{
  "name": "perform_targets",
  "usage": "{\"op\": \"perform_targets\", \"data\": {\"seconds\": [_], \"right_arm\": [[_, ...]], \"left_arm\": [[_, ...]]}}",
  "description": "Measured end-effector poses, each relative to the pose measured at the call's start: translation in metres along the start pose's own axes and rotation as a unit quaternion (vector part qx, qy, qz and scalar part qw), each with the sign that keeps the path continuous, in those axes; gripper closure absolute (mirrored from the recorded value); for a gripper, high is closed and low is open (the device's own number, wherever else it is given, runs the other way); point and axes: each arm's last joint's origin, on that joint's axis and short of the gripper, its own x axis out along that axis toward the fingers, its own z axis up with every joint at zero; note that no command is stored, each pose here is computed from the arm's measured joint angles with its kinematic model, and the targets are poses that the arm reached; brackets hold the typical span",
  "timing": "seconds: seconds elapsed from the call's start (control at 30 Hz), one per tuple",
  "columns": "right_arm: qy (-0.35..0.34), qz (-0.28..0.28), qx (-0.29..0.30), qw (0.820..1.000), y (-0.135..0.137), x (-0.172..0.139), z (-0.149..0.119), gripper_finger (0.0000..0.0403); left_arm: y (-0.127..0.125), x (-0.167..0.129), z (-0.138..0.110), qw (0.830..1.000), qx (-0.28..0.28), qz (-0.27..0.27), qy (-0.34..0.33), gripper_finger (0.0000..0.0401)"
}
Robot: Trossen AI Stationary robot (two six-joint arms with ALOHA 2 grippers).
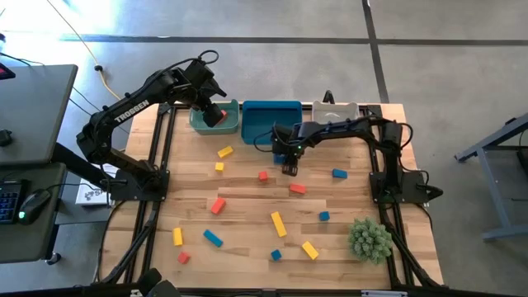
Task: Sort & place blocks by color
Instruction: Put the blue block into the blue bin
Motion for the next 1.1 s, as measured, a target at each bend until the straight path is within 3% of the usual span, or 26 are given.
{"op": "perform_targets", "data": {"seconds": [0.2, 0.47, 0.63, 0.8, 1.1], "right_arm": [[-0.025, -0.005, -0.015, 1.000, 0.012, -0.025, 0.024, 0.0290], [-0.086, -0.070, -0.041, 0.993, 0.008, -0.064, 0.055, 0.0290], [-0.121, -0.108, -0.040, 0.986, -0.016, -0.086, 0.066, 0.0290], [-0.139, -0.128, -0.002, 0.982, -0.053, -0.096, 0.064, 0.0291], [-0.131, -0.107, 0.082, 0.982, -0.103, -0.072, 0.056, 0.0291]], "left_arm": [[0.000, 0.000, 0.000, 1.000, 0.000, 0.000, 0.000, 0.0197], [0.000, 0.000, 0.000, 1.000, 0.000, 0.000, 0.000, 0.0197], [0.000, 0.000, 0.000, 1.000, 0.000, 0.000, 0.000, 0.0197], [0.000, 0.000, 0.000, 1.000, 0.000, 0.000, 0.000, 0.0197], [0.000, 0.000, 0.000, 1.000, 0.000, 0.003, 0.000, 0.0197]]}}
